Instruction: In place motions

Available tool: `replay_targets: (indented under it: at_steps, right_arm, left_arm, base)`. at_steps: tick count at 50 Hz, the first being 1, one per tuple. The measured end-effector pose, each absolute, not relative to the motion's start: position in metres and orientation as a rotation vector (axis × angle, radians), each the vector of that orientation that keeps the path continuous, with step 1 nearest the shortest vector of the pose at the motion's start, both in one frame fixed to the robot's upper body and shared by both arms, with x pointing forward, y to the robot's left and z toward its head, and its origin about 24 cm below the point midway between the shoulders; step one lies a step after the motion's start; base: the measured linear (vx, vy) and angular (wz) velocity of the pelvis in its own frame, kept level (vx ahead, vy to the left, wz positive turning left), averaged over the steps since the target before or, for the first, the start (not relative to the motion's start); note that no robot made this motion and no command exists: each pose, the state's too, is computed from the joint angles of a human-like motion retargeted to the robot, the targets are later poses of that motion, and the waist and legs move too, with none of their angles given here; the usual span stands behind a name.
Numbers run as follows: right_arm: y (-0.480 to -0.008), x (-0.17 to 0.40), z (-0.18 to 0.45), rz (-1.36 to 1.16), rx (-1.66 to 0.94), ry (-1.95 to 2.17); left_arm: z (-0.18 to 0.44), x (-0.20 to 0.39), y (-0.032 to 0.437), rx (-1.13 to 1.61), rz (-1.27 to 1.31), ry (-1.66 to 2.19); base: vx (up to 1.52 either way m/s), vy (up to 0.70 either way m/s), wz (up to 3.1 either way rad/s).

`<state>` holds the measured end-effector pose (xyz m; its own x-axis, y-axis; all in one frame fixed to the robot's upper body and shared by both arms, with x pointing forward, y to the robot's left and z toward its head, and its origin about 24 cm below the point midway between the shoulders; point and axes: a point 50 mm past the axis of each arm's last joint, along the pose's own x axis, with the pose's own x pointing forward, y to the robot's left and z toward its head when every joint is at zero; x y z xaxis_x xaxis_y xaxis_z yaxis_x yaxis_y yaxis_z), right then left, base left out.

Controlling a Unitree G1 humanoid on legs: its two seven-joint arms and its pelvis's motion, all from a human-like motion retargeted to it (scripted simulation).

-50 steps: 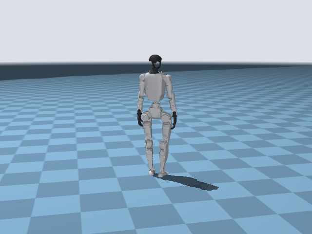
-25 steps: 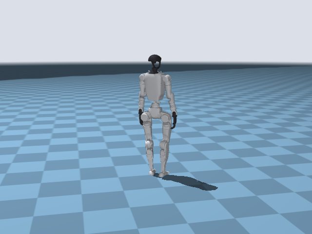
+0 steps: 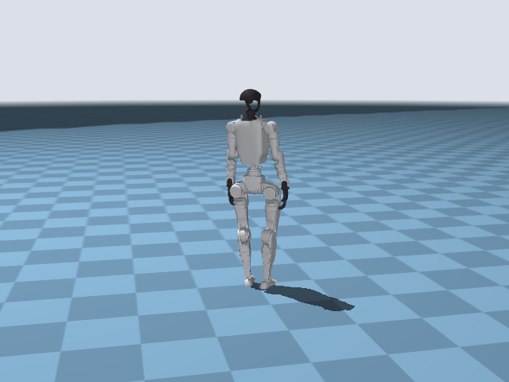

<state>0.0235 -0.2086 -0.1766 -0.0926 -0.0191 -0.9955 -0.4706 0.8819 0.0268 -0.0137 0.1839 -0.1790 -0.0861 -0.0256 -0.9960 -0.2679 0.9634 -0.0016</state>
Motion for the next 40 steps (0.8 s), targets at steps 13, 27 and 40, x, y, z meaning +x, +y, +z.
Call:
replay_targets:
  at_steps: [13, 27, 40]
  right_arm:
    - [-0.207, 0.023, -0.177, 0.393, -0.381, 1.646]
    - [-0.208, 0.027, -0.176, 0.400, -0.403, 1.636]
    - [-0.214, 0.020, -0.176, 0.371, -0.405, 1.663]
  left_arm:
    - [-0.178, -0.025, 0.186, -0.211, 0.204, 1.680]
    - [-0.179, -0.026, 0.181, -0.217, 0.184, 1.681]
    - [-0.179, -0.013, 0.185, -0.190, 0.158, 1.643]
  base:
    - [-0.13, 0.14, -0.09]
    - [-0.04, 0.07, -0.17]
    - [0.00, 0.00, 0.00]
